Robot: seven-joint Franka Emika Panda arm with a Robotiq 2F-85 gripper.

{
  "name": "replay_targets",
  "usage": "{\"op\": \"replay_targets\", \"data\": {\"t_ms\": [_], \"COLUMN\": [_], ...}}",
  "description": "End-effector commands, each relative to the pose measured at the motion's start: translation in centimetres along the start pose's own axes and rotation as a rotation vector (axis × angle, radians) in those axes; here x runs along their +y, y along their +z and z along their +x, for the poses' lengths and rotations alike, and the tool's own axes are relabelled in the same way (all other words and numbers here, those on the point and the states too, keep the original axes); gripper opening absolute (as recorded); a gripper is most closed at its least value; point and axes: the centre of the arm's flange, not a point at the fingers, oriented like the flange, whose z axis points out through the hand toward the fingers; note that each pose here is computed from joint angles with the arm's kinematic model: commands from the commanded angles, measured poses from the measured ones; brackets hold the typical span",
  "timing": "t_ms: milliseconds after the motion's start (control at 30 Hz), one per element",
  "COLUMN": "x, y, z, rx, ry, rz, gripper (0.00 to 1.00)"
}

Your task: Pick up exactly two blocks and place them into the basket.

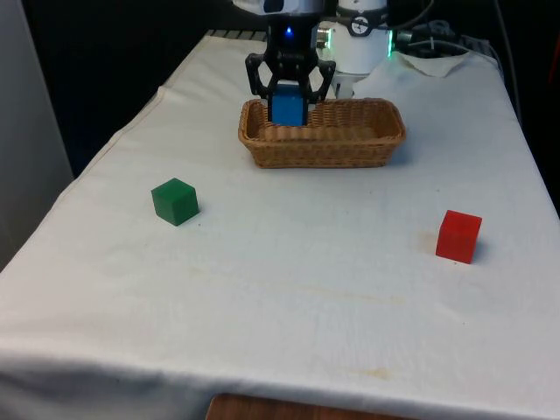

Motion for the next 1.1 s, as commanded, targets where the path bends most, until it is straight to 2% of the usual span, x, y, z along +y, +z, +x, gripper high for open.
{"op": "replay_targets", "data": {"t_ms": [0, 200, 233, 267, 367, 500, 533, 567, 800, 833, 867, 1067], "x": [0.3, 0.3, 0.0, 0.3, 0.3, 0.2, 0.1, 0.2, 0.2, 0.2, 0.2, 0.2], "y": [0.6, 1.0, 0.5, 1.1, 1.5, 1.8, 1.6, 2.0, 2.7, 2.6, 3.0, 3.7], "z": [-1.4, -1.9, -0.6, -1.9, -2.4, -2.8, -1.9, -3.0, -4.2, -3.5, -4.6, -6.1], "rx": [-0.003, -0.017, -0.017, -0.020, -0.027, -0.022, -0.029, -0.017, 0.001, -0.010, 0.005, 0.027], "ry": [-0.002, -0.014, -0.012, -0.015, -0.019, -0.021, -0.020, -0.021, -0.019, -0.018, -0.019, -0.018], "rz": [-0.016, -0.022, -0.007, -0.022, -0.025, -0.027, -0.020, -0.029, -0.037, -0.036, -0.041, -0.051], "gripper": [0.01, 0.01, 0.01, 0.01, 0.01, 0.01, 0.01, 0.01, 0.01, 0.01, 0.01, 0.01]}}
